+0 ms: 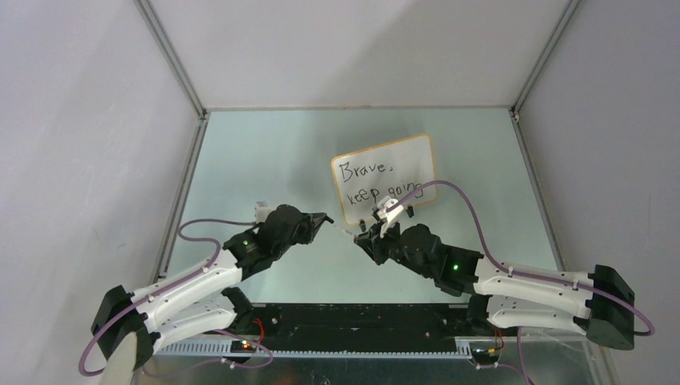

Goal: Write a sentence on the whiteboard
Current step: Insert the whiteboard marker without the cap into the pen cap.

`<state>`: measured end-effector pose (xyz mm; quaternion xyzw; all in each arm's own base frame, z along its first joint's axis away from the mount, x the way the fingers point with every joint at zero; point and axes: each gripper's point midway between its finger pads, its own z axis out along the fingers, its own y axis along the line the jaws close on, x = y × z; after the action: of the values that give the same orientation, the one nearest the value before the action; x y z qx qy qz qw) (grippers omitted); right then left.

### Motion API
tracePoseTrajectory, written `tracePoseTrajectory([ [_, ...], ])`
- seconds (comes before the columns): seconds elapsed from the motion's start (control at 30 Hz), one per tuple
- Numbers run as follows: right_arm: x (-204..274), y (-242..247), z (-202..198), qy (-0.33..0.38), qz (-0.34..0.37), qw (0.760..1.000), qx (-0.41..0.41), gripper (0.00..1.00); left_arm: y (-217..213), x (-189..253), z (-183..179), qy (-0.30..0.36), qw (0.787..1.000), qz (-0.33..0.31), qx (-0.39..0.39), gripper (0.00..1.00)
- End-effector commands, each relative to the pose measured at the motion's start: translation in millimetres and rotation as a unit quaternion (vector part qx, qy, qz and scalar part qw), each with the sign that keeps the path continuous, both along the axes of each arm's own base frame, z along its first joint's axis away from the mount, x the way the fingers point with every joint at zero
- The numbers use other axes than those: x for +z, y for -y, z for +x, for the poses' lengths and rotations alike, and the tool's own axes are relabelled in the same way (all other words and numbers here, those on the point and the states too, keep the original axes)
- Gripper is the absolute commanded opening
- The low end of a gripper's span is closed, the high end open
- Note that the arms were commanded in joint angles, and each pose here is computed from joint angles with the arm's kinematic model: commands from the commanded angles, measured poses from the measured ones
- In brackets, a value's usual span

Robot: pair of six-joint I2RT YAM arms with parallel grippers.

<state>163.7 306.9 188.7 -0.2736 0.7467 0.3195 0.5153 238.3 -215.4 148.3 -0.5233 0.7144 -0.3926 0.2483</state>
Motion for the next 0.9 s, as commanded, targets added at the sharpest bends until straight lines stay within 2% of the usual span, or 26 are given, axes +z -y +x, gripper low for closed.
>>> tracePoseTrajectory([
  [0.0, 35.1, -9.8, 6.3, 0.027, 0.042, 0.999, -0.002, 0.00, 1.2, 4.4, 1.7, 0.005, 1.000, -0.020, 0.006, 0.00],
  [0.87, 30.7, -4.1, 16.3, 0.027, 0.033, 0.999, -0.016, 0.00, 14.6, -0.6, 0.6, -0.001, 0.999, -0.030, -0.020, 0.00],
])
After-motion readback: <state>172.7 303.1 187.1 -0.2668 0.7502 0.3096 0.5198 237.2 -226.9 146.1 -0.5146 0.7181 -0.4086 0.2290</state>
